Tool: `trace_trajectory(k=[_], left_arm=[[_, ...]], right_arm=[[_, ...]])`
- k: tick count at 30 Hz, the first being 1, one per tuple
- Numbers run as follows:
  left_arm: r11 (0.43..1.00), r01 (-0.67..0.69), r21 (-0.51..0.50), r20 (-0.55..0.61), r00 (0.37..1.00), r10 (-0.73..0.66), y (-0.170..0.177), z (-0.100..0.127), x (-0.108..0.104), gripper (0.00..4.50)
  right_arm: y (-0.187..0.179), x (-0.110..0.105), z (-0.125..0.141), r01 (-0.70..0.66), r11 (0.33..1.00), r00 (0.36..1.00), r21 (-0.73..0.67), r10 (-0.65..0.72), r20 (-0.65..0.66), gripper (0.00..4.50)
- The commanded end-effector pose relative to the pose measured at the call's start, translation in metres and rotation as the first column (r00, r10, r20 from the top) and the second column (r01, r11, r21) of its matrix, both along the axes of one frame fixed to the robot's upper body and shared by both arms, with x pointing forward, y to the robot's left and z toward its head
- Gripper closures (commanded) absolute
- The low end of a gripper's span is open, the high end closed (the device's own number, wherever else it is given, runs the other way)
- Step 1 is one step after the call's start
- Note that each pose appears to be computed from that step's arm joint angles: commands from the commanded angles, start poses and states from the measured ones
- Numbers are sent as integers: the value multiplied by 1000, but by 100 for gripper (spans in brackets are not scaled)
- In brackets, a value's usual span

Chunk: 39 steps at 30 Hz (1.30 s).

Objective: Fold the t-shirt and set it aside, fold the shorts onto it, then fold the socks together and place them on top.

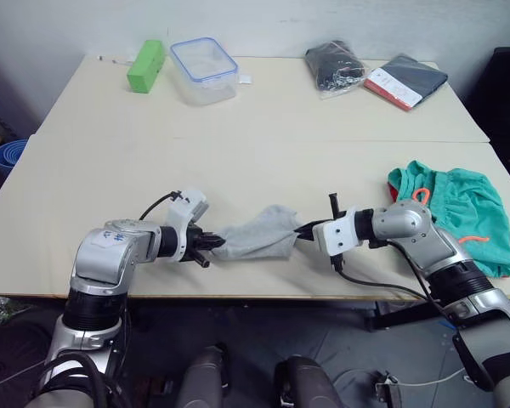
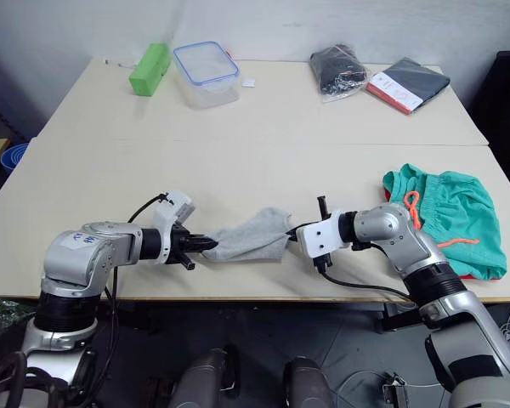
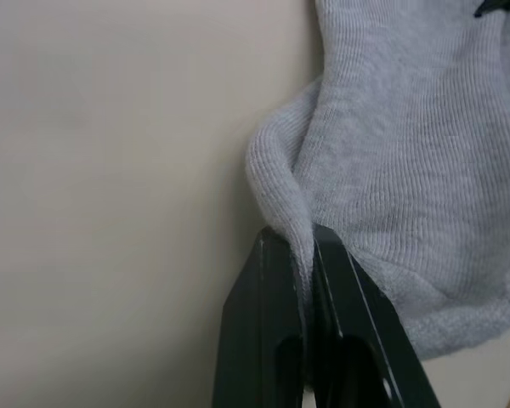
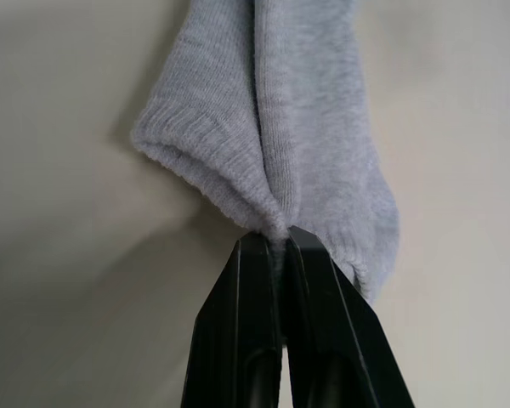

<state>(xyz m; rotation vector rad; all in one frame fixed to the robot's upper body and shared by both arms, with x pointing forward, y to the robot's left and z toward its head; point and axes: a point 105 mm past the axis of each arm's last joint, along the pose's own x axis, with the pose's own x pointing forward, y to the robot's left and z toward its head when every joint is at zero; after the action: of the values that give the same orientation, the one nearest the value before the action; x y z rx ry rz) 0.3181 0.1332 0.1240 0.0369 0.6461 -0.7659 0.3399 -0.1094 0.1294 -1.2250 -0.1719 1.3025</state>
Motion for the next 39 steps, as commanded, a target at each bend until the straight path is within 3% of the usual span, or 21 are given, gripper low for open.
trace_trajectory(k=[1,7,9,13,17,20,23,26,35,39], left_arm=[[1000,-14,27,79,997,12,12,14,-1,347],[990,124,68,246,960,-137,18,49,-10,159],[968,229,102,313,916,-250,13,62,-18,102],[838,465,285,375,750,-544,-4,67,-37,102],[751,548,368,364,658,-659,-19,56,-32,102],[650,618,441,303,580,-757,-30,39,-33,102],[589,641,492,268,532,-803,-37,28,-28,102],[556,638,532,253,507,-824,-43,19,-20,162],[527,678,512,208,497,-842,-51,1,-19,448],[519,695,498,227,473,-851,-50,14,-20,449]], right_arm=[[0,-4,6,15,1000,1000,13,-15,15,367],[-12,-13,24,67,997,997,39,-69,47,157],[-17,-17,33,85,995,996,53,-87,34,157],[-21,-23,46,113,991,993,75,-115,21,157],[-15,-29,55,126,985,992,116,-125,-14,157],[-6,-42,63,116,979,991,170,-102,-86,157],[1,-54,68,117,968,983,220,-81,-166,157],[3,-61,69,127,964,977,232,-80,-199,157],[3,-67,68,181,948,965,263,-119,-236,157],[1,-66,64,194,947,963,258,-133,-235,157]])
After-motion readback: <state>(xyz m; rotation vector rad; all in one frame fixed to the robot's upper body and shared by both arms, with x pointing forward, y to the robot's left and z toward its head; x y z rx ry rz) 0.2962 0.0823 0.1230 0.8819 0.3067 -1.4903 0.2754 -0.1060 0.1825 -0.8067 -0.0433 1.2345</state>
